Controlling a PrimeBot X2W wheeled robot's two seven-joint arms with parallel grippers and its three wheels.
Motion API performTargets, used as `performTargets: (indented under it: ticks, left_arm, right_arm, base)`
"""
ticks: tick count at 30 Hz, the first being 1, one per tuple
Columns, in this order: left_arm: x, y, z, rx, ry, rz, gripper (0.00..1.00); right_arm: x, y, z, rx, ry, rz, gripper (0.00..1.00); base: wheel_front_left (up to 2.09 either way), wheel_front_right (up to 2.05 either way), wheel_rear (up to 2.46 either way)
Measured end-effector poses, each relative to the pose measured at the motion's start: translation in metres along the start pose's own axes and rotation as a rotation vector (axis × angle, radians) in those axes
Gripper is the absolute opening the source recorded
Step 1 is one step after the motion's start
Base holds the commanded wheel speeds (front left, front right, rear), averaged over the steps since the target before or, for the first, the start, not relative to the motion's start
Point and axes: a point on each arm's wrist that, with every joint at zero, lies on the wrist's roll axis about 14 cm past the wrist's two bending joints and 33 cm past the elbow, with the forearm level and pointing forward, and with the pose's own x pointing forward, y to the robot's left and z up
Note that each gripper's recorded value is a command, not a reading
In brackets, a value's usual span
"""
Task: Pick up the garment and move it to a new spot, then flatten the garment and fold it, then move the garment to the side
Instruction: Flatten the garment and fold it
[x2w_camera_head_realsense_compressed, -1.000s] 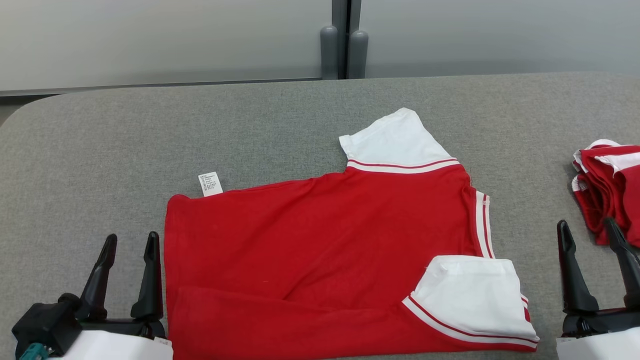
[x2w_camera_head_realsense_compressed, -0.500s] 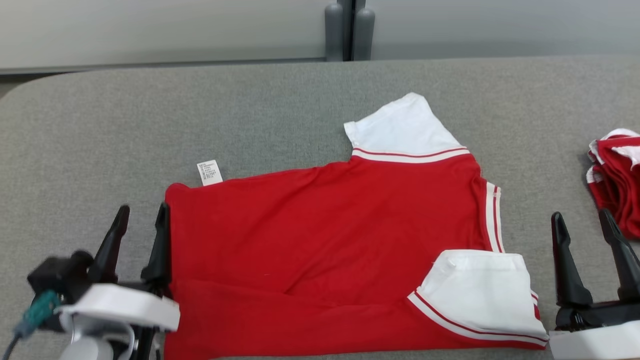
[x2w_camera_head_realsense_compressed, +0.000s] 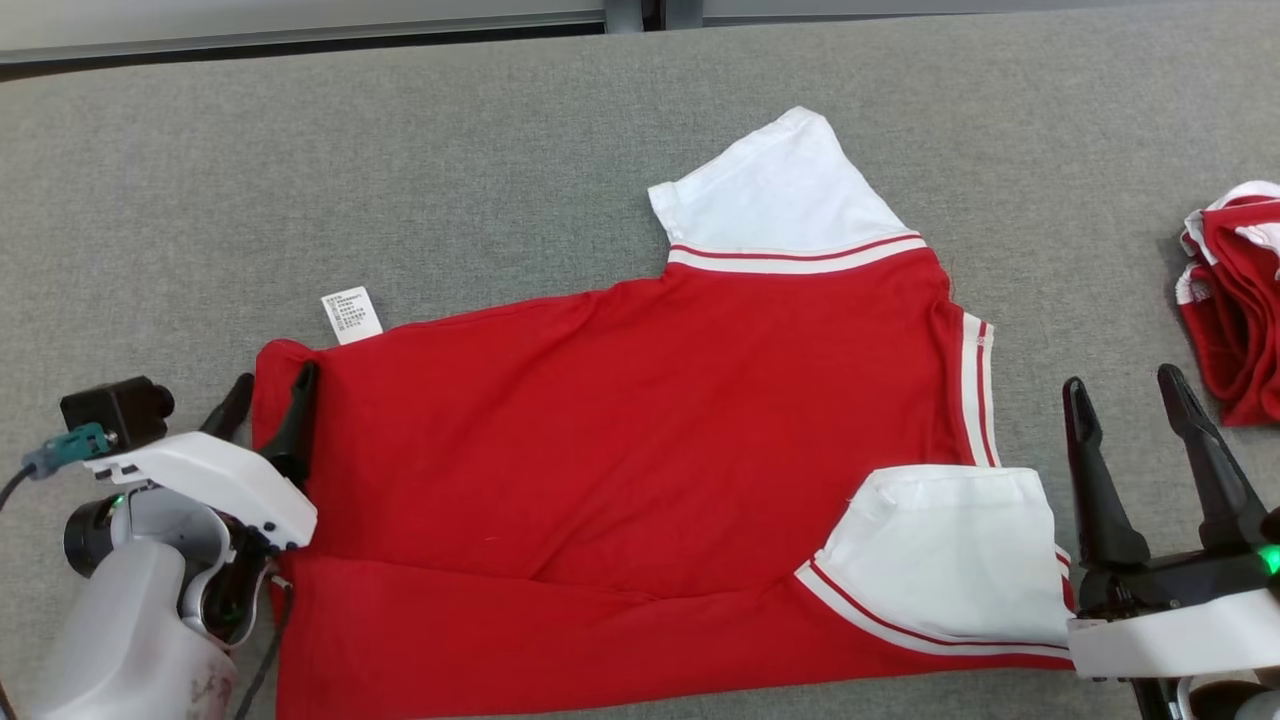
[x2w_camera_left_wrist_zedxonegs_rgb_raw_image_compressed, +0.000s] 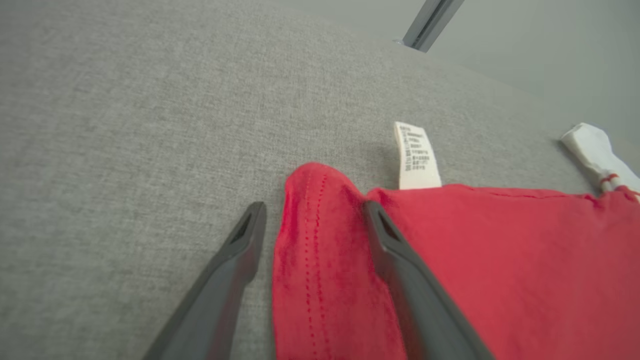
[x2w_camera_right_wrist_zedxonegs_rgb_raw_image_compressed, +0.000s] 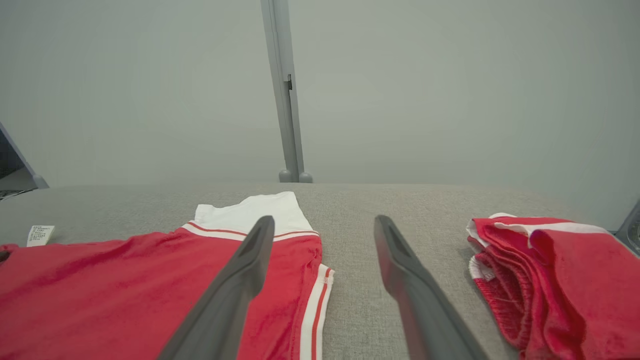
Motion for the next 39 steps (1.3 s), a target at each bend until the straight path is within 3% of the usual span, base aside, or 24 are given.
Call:
performTargets:
  ticks: [1,2,4,11,19,24,29,37,38,39]
  left_arm:
    - [0.003,0.001,-0.001,-0.008,0.005,0.003,1.00]
    - [0.005,0.002,-0.001,-0.013,0.014,0.006,0.93]
    - [0.009,0.002,-0.002,-0.022,0.016,0.006,0.00]
    - [0.017,0.001,-0.004,0.005,0.013,-0.004,0.00]
    - [0.033,-0.018,0.012,0.032,-0.052,-0.072,0.00]
    - [0.042,-0.025,0.017,0.045,-0.071,-0.098,0.00]
    - [0.045,-0.027,0.020,0.040,-0.087,-0.107,0.00]
    - [0.043,-0.024,0.020,0.043,-0.101,-0.105,0.00]
    - [0.043,-0.024,0.020,0.042,-0.101,-0.105,0.00]
    - [0.042,-0.023,0.020,0.042,-0.102,-0.106,0.00]
  right_arm:
    - [0.000,-0.001,-0.001,0.006,0.002,-0.006,1.00]
    - [0.000,-0.003,-0.002,0.008,0.003,-0.009,1.00]
    - [0.001,-0.007,-0.005,0.007,0.012,-0.020,1.00]
    - [0.014,-0.029,-0.011,0.033,0.026,-0.061,1.00]
    - [0.089,-0.043,-0.004,-0.021,0.020,0.004,1.00]
    - [0.152,-0.018,-0.011,-0.022,0.056,0.113,1.00]
    - [0.202,0.016,-0.044,-0.032,0.182,0.224,1.00]
    - [0.227,0.045,-0.110,-0.057,0.453,0.317,1.00]
    - [0.227,0.047,-0.112,-0.052,0.479,0.325,0.47]
    - [0.227,0.046,-0.111,-0.056,0.485,0.327,0.25]
  base:
    - [0.00,0.00,0.00]
    - [0.00,0.00,0.00]
    - [0.00,0.00,0.00]
    - [0.00,0.00,0.00]
    - [0.00,0.00,0.00]
    - [0.00,0.00,0.00]
    - [0.00,0.00,0.00]
    - [0.00,0.00,0.00]
    - [0.00,0.00,0.00]
    - [0.00,0.00,0.00]
